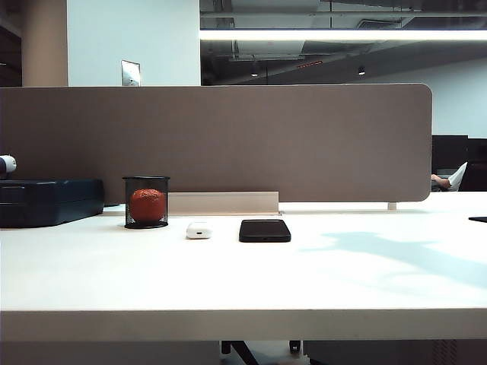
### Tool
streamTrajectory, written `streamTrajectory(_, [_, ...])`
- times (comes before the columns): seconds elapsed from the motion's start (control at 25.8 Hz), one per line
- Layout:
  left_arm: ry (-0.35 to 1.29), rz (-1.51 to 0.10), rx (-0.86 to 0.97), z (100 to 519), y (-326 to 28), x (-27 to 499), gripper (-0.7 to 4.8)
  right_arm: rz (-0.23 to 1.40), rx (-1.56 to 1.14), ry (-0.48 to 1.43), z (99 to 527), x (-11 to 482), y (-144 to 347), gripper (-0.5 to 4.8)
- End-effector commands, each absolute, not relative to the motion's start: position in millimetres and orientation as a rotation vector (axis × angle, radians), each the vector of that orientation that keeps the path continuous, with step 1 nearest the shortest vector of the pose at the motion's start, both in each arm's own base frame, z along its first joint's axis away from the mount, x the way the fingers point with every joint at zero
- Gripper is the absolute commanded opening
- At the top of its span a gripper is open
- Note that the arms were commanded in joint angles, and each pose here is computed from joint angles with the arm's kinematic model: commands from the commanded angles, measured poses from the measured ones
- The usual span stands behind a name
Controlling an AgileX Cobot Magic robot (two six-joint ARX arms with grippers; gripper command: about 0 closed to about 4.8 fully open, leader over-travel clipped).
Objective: Find the wireless headphone case on the desktop and place it on the left side of the phone.
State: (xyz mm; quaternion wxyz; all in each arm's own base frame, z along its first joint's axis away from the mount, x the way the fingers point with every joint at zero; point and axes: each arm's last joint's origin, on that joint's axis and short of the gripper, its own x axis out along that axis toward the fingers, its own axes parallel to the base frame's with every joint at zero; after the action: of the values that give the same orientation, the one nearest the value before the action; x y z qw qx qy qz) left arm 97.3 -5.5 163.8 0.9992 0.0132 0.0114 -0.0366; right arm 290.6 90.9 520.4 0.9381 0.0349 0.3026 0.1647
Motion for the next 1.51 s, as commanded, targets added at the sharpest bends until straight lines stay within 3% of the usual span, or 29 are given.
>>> streamTrajectory(0.04, [0.016, -0.072, 0.027, 165, -5, 97, -0.05, 0.325, 0.090, 0.647, 520, 272, 84, -0.05])
streamTrajectory(0.62, [0.016, -0.072, 0.027, 165, -5, 97, -0.05, 0.310, 0.099, 0.796, 484, 222, 64, -0.04])
streamTrajectory(1.12, [0.016, -0.072, 0.027, 165, -5, 97, -0.05, 0.197, 0.108, 0.521, 457, 163, 34, -0.05])
streamTrajectory(1.51, [0.016, -0.072, 0.027, 165, -5, 97, -0.05, 0.120, 0.190, 0.479, 409, 130, 0, -0.05])
